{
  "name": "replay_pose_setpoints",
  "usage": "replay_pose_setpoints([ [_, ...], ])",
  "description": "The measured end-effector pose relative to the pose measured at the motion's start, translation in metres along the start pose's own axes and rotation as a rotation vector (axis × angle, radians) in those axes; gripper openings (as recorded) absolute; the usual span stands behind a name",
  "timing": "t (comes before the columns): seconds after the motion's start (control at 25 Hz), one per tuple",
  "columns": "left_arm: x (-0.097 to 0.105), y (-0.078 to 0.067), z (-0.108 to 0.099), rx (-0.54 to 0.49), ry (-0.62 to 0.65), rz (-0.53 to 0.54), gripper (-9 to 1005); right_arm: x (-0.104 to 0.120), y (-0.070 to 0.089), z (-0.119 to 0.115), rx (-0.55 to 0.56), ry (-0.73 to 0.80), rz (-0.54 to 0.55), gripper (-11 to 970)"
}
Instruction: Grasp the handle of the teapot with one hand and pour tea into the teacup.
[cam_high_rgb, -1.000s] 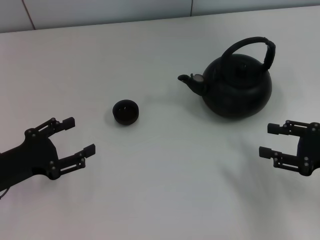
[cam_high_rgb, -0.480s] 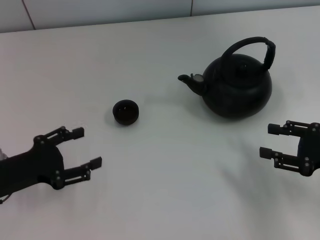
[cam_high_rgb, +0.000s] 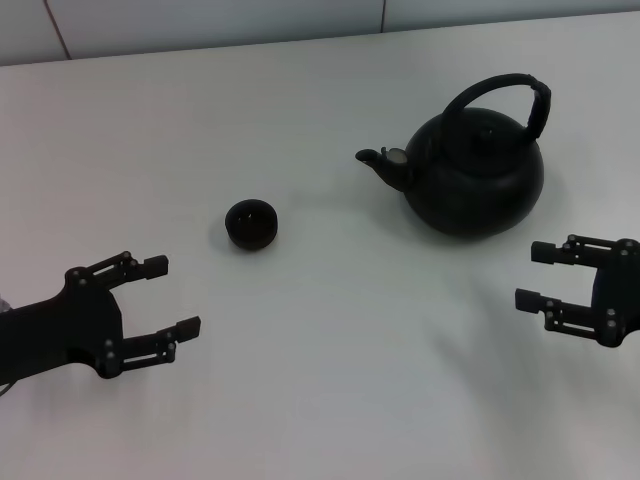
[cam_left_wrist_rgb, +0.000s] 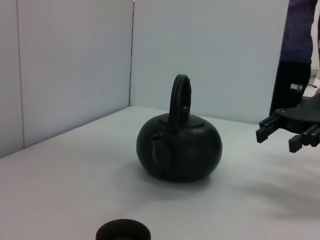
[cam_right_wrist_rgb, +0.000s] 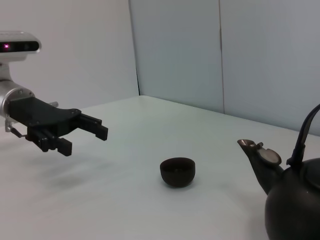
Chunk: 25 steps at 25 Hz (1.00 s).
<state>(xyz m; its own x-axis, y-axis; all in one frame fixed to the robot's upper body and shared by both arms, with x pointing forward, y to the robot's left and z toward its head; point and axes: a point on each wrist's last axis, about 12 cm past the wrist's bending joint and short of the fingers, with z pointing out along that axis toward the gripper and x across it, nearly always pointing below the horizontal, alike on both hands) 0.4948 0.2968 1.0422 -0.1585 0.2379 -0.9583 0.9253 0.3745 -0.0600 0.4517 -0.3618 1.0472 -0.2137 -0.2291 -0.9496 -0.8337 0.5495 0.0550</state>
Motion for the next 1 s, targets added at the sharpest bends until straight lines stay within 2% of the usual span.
replay_pose_setpoints([
  [1.0,-0.0052,0.0044,-0.0007,0.003,0.002,0.000,843,-0.0001,0.0019,0.0065,-0.012,-0.004,0.006,633],
])
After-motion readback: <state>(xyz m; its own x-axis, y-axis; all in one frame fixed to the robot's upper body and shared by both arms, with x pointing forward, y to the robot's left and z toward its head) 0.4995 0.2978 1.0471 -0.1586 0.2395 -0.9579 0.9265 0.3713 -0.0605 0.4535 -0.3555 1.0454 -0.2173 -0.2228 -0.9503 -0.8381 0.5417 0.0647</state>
